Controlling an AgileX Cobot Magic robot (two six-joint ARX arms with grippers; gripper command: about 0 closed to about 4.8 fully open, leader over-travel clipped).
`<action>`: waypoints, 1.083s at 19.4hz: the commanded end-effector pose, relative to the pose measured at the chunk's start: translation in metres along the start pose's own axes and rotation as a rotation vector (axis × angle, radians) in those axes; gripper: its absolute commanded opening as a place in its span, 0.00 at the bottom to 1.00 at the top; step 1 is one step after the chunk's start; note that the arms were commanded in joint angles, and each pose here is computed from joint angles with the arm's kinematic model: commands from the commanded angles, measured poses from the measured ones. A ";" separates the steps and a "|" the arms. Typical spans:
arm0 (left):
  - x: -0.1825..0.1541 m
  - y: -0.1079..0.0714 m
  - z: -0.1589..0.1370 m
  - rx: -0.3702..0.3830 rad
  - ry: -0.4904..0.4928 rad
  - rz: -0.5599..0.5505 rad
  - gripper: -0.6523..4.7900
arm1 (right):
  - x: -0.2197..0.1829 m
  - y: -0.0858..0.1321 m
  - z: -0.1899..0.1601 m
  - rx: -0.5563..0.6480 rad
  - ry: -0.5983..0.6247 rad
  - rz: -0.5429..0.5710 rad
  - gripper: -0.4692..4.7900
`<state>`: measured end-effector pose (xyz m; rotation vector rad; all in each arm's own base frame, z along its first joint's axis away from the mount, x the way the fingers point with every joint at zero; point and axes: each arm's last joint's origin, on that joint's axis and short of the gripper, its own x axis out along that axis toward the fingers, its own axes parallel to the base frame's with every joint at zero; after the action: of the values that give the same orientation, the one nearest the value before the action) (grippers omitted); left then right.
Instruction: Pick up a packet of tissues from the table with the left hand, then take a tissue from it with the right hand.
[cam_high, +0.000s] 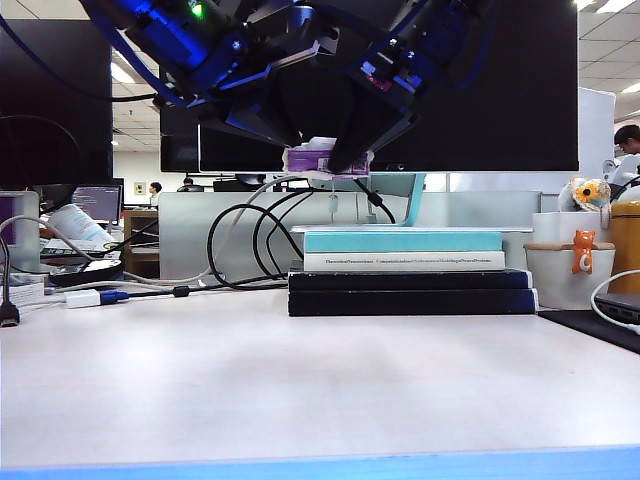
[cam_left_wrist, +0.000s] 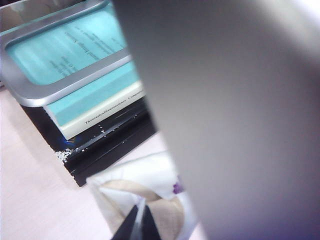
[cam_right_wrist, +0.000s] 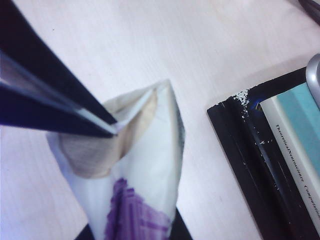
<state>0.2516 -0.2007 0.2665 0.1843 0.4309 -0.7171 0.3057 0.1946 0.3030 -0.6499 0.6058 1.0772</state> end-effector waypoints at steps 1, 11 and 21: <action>-0.002 -0.003 -0.004 0.006 0.036 -0.050 0.11 | -0.008 0.000 0.010 -0.022 -0.068 -0.015 0.09; -0.049 -0.005 0.025 0.018 -0.136 -0.090 0.11 | -0.007 0.001 0.007 0.018 -0.033 -0.016 0.09; -0.068 -0.008 0.032 0.012 -0.180 -0.132 0.11 | 0.000 0.001 0.002 0.031 -0.003 0.006 0.09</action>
<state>0.2159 -0.1724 0.3090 0.1410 0.3702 -0.7610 0.3006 0.1987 0.3115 -0.5957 0.5738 1.1447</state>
